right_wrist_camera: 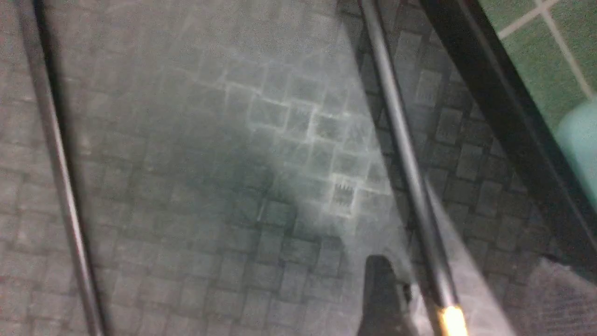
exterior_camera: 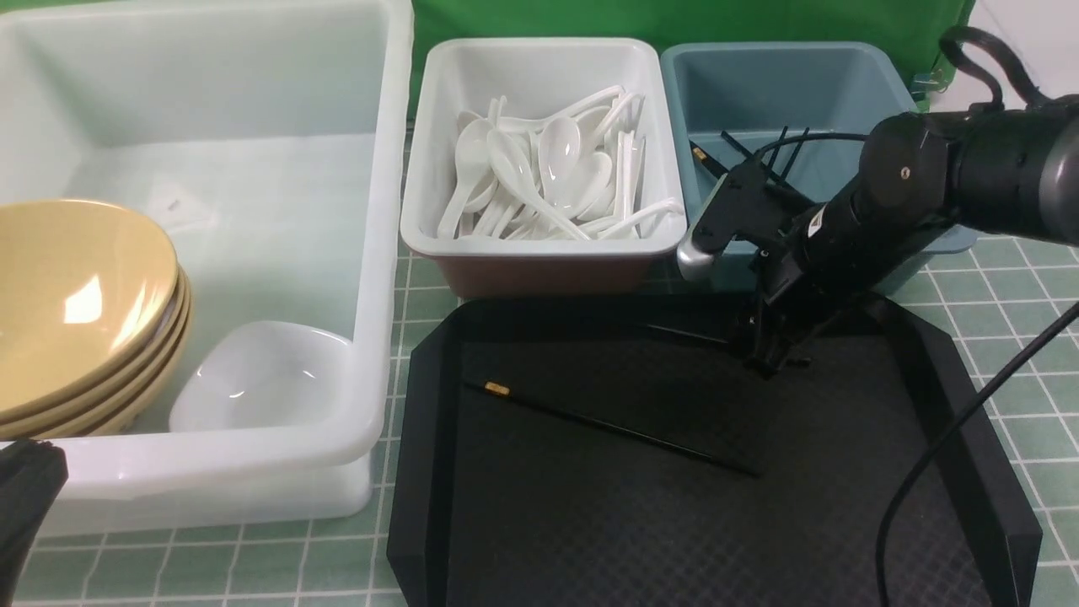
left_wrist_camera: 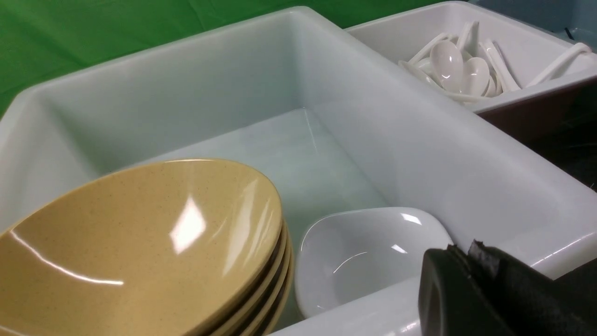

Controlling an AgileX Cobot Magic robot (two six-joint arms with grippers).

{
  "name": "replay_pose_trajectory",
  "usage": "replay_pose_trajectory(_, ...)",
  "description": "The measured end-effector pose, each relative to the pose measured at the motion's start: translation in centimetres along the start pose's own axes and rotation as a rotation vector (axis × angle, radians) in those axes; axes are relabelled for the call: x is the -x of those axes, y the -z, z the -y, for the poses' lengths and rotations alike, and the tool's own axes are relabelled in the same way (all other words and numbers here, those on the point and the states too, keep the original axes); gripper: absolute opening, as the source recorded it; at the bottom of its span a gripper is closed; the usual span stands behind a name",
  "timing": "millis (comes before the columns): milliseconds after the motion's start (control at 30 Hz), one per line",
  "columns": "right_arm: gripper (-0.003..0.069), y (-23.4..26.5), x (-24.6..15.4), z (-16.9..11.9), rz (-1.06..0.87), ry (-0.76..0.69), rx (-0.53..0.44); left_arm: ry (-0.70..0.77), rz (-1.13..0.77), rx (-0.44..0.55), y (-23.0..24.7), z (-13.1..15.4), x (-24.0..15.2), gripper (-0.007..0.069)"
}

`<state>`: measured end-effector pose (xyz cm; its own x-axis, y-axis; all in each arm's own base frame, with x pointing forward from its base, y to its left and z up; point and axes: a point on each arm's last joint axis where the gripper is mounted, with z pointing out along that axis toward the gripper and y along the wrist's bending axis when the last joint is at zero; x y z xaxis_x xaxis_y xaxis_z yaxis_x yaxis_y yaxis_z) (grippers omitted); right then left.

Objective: On blue table put chopsticks spoon bowls plates into blue grey white boxes.
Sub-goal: 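Grasp the chopsticks with the right gripper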

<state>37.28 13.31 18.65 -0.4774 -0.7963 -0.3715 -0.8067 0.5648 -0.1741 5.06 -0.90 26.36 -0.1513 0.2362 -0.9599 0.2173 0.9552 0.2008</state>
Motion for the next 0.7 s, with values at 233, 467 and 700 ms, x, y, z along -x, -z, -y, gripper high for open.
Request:
replay_pose_trajectory(233,0.033,-2.1,-0.2,0.3,-0.021,0.016,-0.005,0.0,0.001,0.0,0.0,0.0,0.0,0.0004)
replay_pose_trajectory(467,0.0045,-1.0,-0.1,-0.7,-0.063,0.015,0.071,0.0,0.0,0.0,0.0,0.0,0.0,0.0004)
replay_pose_trajectory(700,0.0036,3.5,1.4,-1.4,0.031,0.107,0.035,-0.001,0.002,0.001,0.0,0.0,0.0,0.0004)
